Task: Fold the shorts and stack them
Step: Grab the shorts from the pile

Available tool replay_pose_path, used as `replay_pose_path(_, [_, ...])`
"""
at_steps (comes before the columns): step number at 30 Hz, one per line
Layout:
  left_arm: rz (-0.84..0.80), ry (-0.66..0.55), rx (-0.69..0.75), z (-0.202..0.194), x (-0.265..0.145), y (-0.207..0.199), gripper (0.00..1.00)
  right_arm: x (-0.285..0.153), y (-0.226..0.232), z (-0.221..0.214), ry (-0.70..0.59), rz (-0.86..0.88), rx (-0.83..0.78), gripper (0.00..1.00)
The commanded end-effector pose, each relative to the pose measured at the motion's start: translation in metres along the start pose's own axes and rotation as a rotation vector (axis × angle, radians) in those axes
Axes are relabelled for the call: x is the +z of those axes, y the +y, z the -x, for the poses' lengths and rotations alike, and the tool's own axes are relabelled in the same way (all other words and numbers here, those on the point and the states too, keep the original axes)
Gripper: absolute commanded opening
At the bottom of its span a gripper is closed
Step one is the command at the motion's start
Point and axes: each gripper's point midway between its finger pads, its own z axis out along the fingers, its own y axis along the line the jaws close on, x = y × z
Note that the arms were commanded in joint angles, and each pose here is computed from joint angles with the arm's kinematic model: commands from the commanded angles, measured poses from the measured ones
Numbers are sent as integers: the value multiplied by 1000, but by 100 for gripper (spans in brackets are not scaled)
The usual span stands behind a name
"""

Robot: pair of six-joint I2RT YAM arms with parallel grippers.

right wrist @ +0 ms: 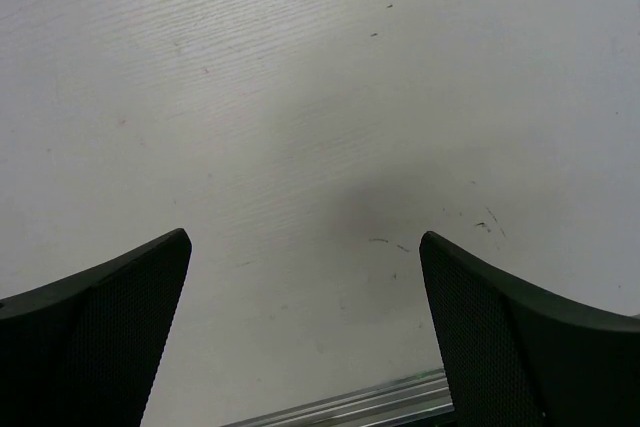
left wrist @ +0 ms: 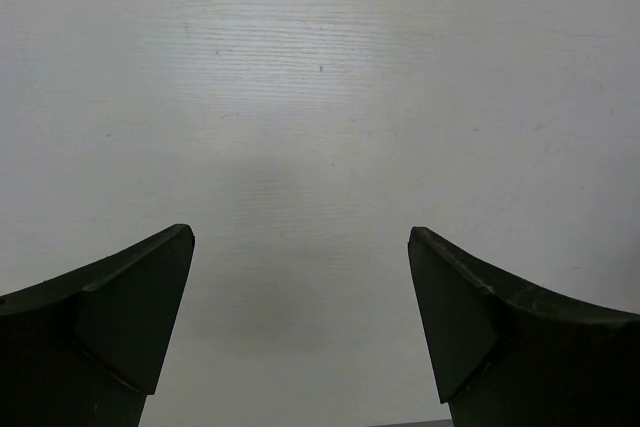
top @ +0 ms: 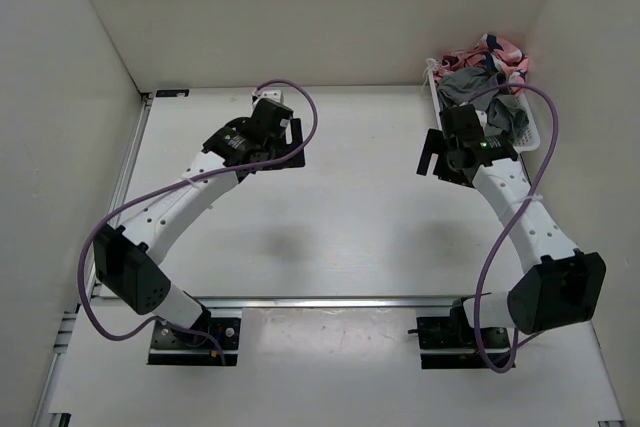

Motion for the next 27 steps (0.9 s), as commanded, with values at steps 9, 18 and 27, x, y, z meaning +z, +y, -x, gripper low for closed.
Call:
replay_pose_path(9, [-25, -95, -38, 37, -23, 30, 100, -14, -18, 36, -145, -52, 77, 100])
replay_pose_path(18, [-117, 47, 6, 20, -1, 33, 100, 28, -25, 140, -148, 60, 311, 98])
replay_pose_path(27, [-15, 70, -70, 22, 21, 54, 100, 138, -51, 199, -41, 120, 547, 95])
